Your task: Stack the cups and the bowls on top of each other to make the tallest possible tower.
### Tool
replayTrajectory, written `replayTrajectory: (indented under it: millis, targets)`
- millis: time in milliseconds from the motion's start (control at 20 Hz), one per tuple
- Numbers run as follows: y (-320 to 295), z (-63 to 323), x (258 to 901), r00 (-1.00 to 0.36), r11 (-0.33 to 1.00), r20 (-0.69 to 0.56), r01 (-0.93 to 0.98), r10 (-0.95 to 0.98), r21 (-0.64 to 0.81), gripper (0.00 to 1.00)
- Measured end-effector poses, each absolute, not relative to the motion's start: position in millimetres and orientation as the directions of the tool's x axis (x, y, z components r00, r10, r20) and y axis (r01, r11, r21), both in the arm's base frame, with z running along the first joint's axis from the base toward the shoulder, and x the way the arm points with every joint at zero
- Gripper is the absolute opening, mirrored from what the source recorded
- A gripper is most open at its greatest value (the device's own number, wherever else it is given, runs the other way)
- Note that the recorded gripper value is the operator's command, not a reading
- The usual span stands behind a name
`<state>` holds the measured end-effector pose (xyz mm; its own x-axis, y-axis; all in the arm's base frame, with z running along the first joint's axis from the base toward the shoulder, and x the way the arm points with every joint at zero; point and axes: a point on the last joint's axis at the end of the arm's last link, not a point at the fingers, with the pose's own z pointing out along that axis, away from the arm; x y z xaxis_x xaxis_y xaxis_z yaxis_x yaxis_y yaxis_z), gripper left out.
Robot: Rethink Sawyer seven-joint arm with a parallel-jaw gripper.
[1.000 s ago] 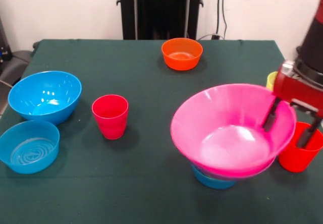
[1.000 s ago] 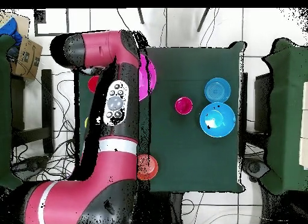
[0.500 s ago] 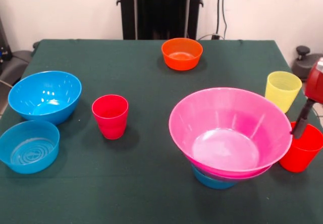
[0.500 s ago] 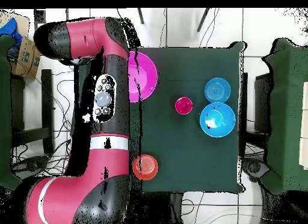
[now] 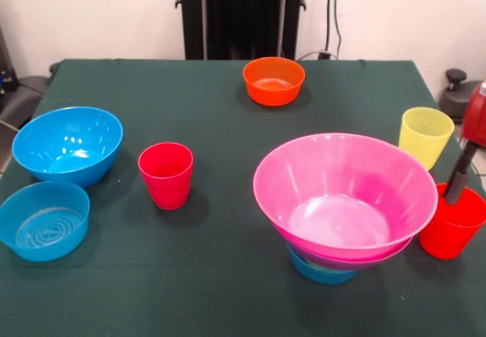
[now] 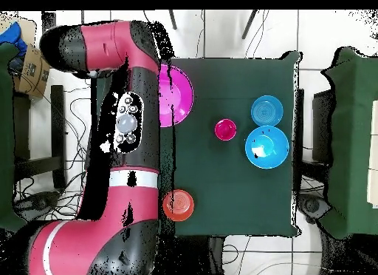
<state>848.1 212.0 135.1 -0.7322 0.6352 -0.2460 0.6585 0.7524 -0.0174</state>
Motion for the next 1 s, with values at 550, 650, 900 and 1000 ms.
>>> replayTrajectory:
  millis: [550, 650, 900, 1000]
  targets:
    - [165.3, 166.4, 815.4, -0.650, 0.688, -0.266, 0.722, 0.712, 0.078, 1.00]
    - [156.0, 173.1, 808.4, -0.636, 0.674, -0.261, 0.734, 0.726, 0.088, 1.00]
    - [127.3, 191.1, 789.0, -0.592, 0.628, -0.236, 0.768, 0.770, 0.123, 1.00]
    - [119.6, 194.5, 785.1, -0.582, 0.618, -0.229, 0.775, 0.780, 0.135, 1.00]
